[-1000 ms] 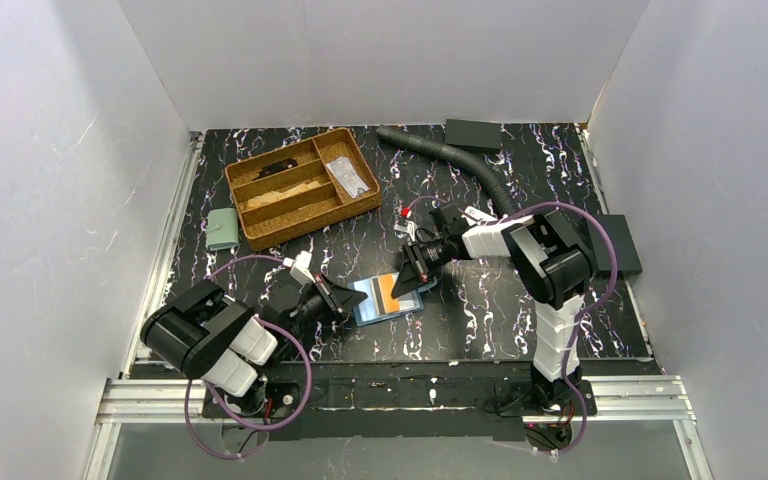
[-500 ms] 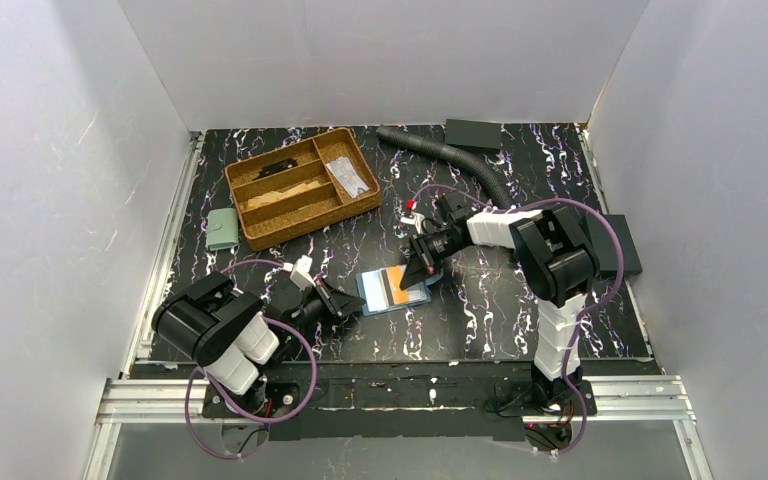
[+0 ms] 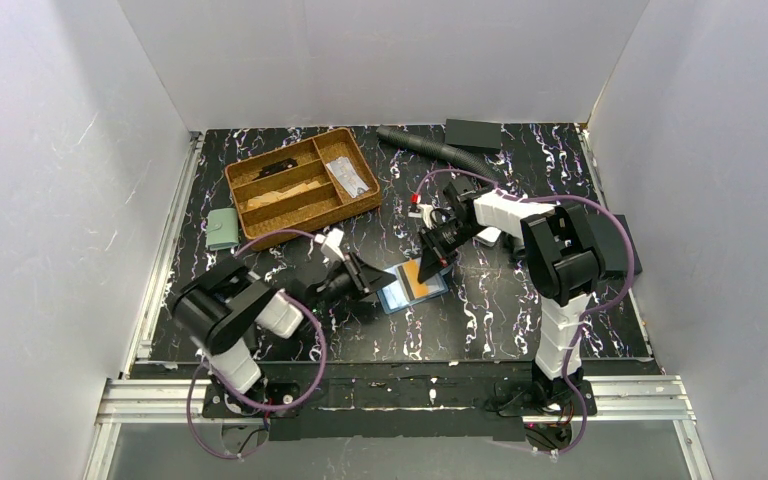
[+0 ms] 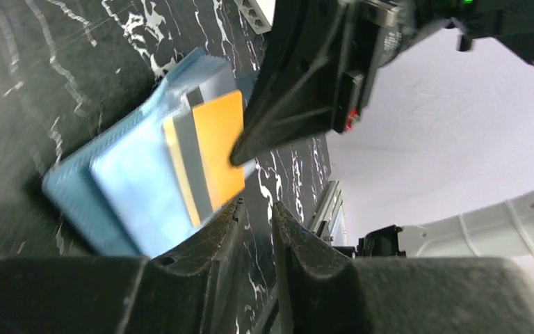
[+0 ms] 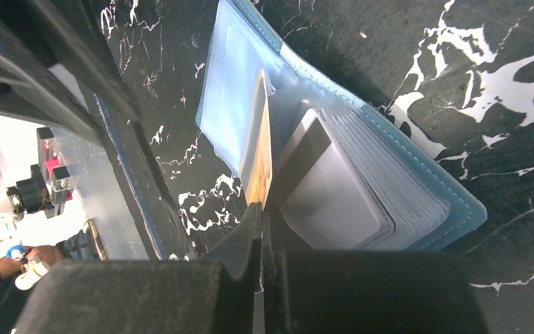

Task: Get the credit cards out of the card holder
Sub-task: Remove the credit card from the card holder, then place the credit card in the storage box.

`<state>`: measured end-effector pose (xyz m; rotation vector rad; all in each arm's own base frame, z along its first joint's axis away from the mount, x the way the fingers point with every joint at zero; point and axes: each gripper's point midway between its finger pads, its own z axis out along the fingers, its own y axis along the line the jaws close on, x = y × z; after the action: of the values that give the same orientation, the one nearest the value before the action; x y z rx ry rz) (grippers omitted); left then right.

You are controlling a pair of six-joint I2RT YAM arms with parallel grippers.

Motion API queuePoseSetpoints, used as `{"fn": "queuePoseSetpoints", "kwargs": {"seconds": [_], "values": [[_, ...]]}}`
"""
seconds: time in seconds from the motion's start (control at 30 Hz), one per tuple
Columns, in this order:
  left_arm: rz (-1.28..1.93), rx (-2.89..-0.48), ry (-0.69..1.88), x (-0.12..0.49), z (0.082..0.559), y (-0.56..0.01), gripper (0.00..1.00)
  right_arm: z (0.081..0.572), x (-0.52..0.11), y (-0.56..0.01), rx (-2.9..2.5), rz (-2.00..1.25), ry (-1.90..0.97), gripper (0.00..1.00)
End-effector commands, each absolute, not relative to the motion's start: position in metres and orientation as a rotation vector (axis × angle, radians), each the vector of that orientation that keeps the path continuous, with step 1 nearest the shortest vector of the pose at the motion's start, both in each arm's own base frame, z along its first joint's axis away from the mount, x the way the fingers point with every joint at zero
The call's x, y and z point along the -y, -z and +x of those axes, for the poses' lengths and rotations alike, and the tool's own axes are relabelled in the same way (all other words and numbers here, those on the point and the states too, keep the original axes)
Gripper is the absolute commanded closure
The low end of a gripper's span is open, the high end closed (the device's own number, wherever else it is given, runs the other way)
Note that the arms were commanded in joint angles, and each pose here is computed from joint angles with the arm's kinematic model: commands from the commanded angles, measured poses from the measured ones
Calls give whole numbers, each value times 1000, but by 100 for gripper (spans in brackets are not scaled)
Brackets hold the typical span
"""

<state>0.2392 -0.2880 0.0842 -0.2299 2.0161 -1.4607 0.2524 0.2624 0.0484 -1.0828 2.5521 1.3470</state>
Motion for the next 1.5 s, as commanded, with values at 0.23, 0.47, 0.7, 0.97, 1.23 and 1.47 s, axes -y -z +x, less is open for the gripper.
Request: {"fn": "queuePoseSetpoints", "kwargs": {"seconds": [0.23,0.47,0.7,0.97,1.23,1.47], "values": [[-432,-2293,1274,308,258,-4,89,261,-259,-55,-2523,-1122,-1311,99],[-558,-2431,1038,281,250,28,97,270,-251,-54,-2535,-1113,-1230,99],[-560,-2436,1018,278,249,30,97,286,-230,-63,-2527,-1081,-1164,99],[-430,-2335,1102,289,258,-11,89,273,-233,-101,-2340,-1134,-1420,99],[-296,-2163,1122,274,254,-67,80,258,-239,-121,-2181,-1219,-1578,99],[-193,-1953,1183,253,233,-120,31,248,-242,-140,-2025,-1277,-1623,99]]}}
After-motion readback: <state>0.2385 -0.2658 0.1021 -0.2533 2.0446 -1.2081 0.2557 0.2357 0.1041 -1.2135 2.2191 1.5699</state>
